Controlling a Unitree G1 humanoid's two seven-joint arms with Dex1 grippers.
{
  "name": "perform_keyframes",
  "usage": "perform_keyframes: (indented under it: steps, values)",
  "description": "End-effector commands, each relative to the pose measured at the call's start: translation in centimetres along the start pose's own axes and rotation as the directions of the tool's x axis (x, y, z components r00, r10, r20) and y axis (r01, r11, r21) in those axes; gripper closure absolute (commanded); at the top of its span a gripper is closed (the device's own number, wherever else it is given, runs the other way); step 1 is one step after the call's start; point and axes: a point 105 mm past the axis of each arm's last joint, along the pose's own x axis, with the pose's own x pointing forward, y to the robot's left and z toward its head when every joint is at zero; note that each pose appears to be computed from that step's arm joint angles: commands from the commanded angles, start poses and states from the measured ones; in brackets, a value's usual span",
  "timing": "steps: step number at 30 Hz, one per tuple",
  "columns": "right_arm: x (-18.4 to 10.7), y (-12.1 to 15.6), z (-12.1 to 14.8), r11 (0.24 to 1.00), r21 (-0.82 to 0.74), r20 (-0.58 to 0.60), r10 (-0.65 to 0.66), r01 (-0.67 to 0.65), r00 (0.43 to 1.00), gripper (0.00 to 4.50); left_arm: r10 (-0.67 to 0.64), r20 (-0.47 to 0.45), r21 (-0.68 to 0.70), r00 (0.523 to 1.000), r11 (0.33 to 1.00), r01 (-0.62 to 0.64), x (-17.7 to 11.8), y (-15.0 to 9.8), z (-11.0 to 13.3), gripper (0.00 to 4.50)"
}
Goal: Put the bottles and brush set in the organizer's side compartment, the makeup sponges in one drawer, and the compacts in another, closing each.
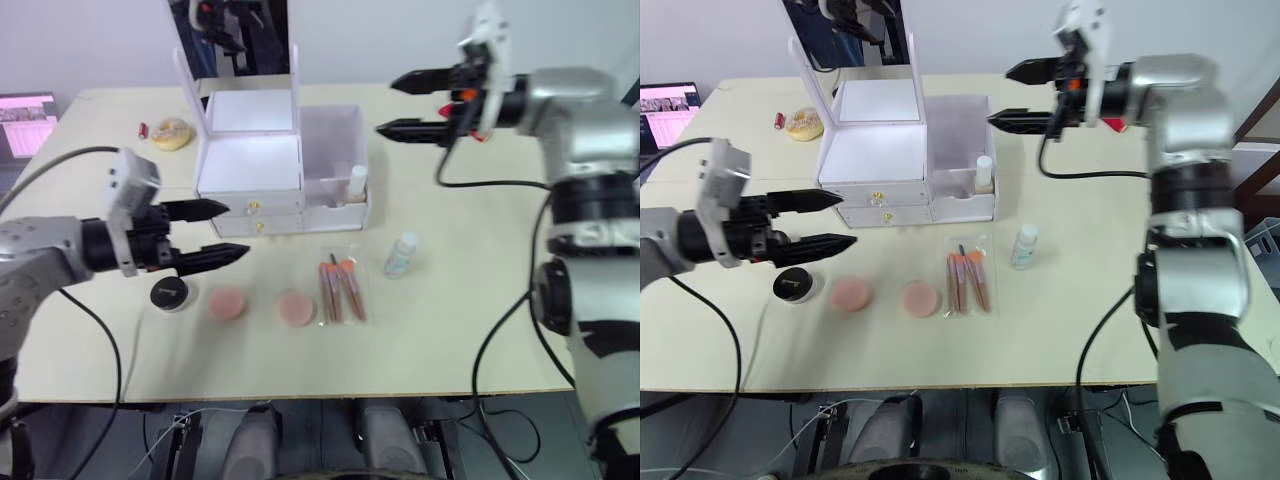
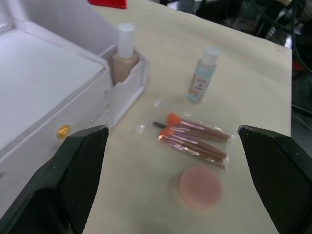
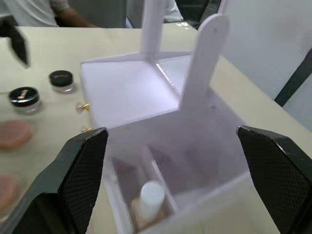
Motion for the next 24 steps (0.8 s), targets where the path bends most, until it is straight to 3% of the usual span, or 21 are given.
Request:
perform_keyframes:
  steps: [1, 10, 16, 20, 24]
  values:
    - [-3.6, 1.7, -0.1, 0.997, 0.021, -0.030, -0.068, 0.068, 0.997, 0.02, 0.061, -0.009, 0.041, 0.998, 0.997, -0.061, -2.6, 0.9, -0.3, 0.00]
    - [-12.1, 5.9, -7.1, 0.923, 0.151, -0.185, -0.326, 0.355, 0.927, 0.02, 0.260, -0.040, 0.018, 0.965, 0.965, -0.260, -8.2, 3.8, -3.2, 0.00]
    - [-14.7, 8.0, -11.9, 0.904, 0.165, -0.240, -0.352, 0.395, 0.905, 0.02, 0.366, -0.064, 0.013, 0.928, 0.930, -0.366, -10.9, 6.0, -5.4, 0.00]
    - [-18.9, 7.5, -13.9, 0.851, 0.163, -0.301, -0.439, 0.500, 0.846, 0.02, 0.493, -0.150, -0.014, 0.857, 0.866, -0.501, -15.3, 7.7, -8.7, 0.00]
    - [-21.0, 7.5, -14.9, 0.835, 0.159, -0.333, -0.457, 0.527, 0.824, 0.02, 0.587, -0.186, -0.020, 0.788, 0.800, -0.600, -19.0, 8.3, -10.4, 0.00]
